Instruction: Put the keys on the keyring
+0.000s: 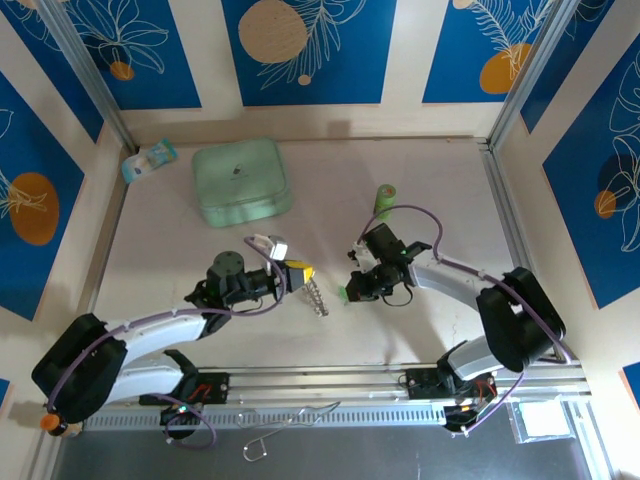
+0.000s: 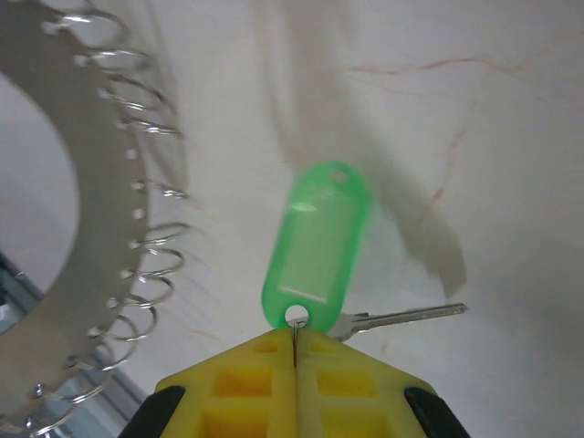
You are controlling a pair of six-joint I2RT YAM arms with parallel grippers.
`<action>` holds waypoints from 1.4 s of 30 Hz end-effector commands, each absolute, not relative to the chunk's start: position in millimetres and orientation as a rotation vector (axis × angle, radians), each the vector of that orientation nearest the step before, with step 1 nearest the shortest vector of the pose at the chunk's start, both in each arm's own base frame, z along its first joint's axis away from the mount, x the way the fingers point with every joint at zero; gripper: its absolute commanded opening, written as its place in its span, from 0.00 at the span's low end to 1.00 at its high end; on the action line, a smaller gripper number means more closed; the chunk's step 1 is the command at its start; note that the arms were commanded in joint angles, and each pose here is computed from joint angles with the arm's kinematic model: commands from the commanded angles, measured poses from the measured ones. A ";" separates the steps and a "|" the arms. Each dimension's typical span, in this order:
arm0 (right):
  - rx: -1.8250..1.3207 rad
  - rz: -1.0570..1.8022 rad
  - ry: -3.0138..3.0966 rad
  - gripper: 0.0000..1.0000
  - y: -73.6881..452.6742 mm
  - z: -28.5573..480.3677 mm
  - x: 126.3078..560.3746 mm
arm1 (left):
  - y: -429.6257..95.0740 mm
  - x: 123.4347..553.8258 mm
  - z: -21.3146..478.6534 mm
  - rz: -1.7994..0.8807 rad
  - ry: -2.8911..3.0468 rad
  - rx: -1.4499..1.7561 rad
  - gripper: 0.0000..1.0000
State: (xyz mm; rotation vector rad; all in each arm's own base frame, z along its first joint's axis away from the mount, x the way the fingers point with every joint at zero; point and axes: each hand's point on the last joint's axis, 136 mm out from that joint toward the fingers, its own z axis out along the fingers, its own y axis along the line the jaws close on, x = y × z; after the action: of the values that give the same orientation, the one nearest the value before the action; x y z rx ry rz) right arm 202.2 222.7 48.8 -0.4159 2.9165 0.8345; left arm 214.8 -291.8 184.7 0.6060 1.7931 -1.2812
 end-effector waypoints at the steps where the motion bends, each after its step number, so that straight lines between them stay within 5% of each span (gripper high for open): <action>1: -0.388 0.777 2.905 0.09 221.5 51.4 217.5 | -300.9 206.1 218.6 -1.284 1.574 0.738 0.00; 4: -0.390 0.743 2.897 0.27 218.7 52.2 220.6 | -300.3 204.5 220.2 -1.261 1.532 0.765 0.00; 8: -0.484 0.754 2.770 0.34 221.3 81.8 228.5 | -299.3 203.2 225.5 -1.234 1.491 0.792 0.00; 21: -1.267 1.100 1.618 0.33 278.5 222.8 182.3 | -297.9 168.4 255.5 -1.204 1.093 0.989 0.00; 42: -1.401 1.118 1.452 0.28 294.1 232.0 160.2 | -303.8 155.6 263.0 -1.263 0.996 1.065 0.00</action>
State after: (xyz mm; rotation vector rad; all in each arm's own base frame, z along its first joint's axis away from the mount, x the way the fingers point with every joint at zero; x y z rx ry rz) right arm 161.5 289.2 224.5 -1.3793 1.5062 1.1187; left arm 164.3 -302.9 238.8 1.0420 1.1297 -1.2751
